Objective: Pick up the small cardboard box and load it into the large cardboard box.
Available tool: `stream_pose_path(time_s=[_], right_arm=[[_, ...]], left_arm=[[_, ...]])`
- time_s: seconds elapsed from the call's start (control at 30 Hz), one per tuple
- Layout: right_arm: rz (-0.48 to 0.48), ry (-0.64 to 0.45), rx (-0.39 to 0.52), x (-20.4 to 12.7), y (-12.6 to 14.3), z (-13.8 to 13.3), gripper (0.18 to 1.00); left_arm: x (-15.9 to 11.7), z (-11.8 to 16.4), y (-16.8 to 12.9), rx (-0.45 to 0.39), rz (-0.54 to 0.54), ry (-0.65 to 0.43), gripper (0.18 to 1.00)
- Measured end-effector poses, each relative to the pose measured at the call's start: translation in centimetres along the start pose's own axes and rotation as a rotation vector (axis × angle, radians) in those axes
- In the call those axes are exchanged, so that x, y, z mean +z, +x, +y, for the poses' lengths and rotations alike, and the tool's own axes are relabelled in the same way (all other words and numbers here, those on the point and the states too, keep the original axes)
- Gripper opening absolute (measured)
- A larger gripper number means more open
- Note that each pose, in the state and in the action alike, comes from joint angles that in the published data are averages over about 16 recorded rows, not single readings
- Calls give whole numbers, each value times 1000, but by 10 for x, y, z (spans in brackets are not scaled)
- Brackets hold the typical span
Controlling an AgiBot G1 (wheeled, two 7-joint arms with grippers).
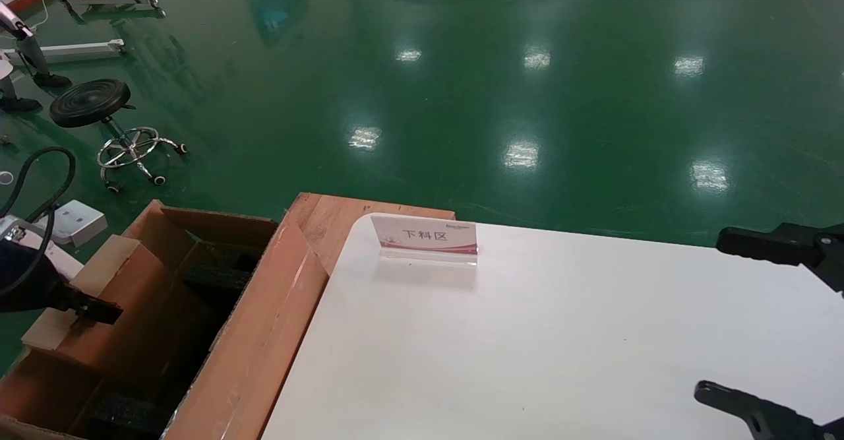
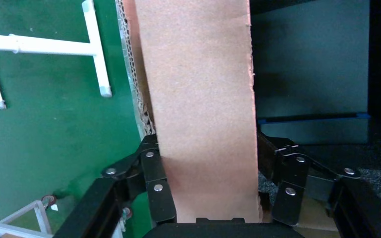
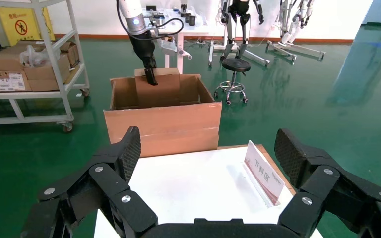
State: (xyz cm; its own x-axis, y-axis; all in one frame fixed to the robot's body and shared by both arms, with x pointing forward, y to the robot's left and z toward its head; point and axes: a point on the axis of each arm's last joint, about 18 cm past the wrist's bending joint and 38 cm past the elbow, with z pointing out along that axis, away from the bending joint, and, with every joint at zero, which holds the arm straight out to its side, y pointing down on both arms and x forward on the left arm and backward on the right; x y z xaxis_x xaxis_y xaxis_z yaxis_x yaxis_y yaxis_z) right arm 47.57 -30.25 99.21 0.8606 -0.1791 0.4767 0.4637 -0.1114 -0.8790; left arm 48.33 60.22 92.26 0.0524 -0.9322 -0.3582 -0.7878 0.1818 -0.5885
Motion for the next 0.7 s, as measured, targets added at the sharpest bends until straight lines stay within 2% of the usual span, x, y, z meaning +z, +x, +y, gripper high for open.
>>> stream_pose_path(time_s=[0.43,0.7], right_arm=[[0,0,0,0,0,0,1001],[0,0,0,0,0,0,1001]], left_arm=[[-1,-1,0,3,-1,2,710],[-7,-18,6,65,-3,31,862]])
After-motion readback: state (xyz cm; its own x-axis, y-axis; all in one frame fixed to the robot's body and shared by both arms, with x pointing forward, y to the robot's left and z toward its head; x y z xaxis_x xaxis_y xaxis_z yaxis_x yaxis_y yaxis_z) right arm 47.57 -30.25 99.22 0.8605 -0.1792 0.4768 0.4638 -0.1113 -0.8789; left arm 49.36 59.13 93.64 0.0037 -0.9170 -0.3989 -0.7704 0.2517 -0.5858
